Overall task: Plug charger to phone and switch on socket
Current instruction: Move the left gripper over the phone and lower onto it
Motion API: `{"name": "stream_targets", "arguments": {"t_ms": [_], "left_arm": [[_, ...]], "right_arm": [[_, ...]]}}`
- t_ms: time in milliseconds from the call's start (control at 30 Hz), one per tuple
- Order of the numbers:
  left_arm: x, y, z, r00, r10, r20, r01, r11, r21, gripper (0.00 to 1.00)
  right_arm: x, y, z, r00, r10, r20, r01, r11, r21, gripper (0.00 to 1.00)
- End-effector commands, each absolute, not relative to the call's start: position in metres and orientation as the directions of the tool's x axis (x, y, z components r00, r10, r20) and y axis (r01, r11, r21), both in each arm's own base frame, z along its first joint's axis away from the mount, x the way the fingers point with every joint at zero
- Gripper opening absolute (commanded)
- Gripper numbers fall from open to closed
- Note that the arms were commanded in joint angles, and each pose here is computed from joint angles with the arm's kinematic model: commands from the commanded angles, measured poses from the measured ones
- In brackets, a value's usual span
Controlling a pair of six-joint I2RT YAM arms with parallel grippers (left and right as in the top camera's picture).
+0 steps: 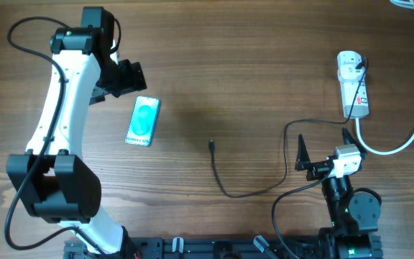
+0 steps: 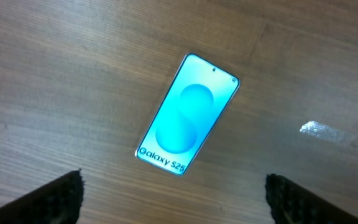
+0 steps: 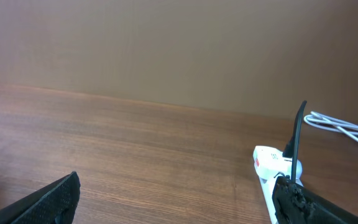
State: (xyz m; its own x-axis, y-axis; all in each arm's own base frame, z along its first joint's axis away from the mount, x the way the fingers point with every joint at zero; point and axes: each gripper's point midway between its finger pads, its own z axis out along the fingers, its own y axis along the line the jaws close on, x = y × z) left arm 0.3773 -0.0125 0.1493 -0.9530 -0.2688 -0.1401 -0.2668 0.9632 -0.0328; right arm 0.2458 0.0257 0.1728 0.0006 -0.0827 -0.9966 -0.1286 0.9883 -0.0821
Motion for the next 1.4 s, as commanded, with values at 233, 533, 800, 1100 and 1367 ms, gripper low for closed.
{"name": "stream_targets", "arguments": {"t_ms": [233, 533, 800, 1100, 1367], "left_arm": [[0.373, -0.033, 0.065, -0.992, -0.023, -0.125, -0.01, 0.994, -0.105, 1.0], [0.356, -0.04, 0.006, -0.992, 0.051, -0.12, 0.068, 0.988, -0.139, 1.0], [0.332, -0.04, -0.012, -0.999, 0.02, -0.051, 0.028, 0.988, -0.15, 0.95], [0.293, -0.073, -0.024, -0.997, -0.021, 0.076, -0.031, 0.991, -0.132, 0.93], [0.312, -0.065, -0.025, -0.96, -0.276, -0.057, -0.279, 0.959, 0.056, 1.0]], "right_arm": [[0.246, 0.023, 0.175, 0.009, -0.071, -0.997, -0.112, 0.991, -0.072, 1.0], [0.246, 0.023, 0.175, 0.009, -0.071, -0.997, -0.112, 0.991, -0.072, 1.0], [0.246, 0.023, 0.175, 0.009, -0.071, -0.997, -0.112, 0.991, -0.072, 1.0], [0.246, 0.023, 0.175, 0.009, -0.071, -0.997, -0.112, 0.991, -0.072, 1.0], [0.246, 0.023, 0.175, 0.009, -0.071, -0.997, -0.112, 0.991, -0.072, 1.0]]}}
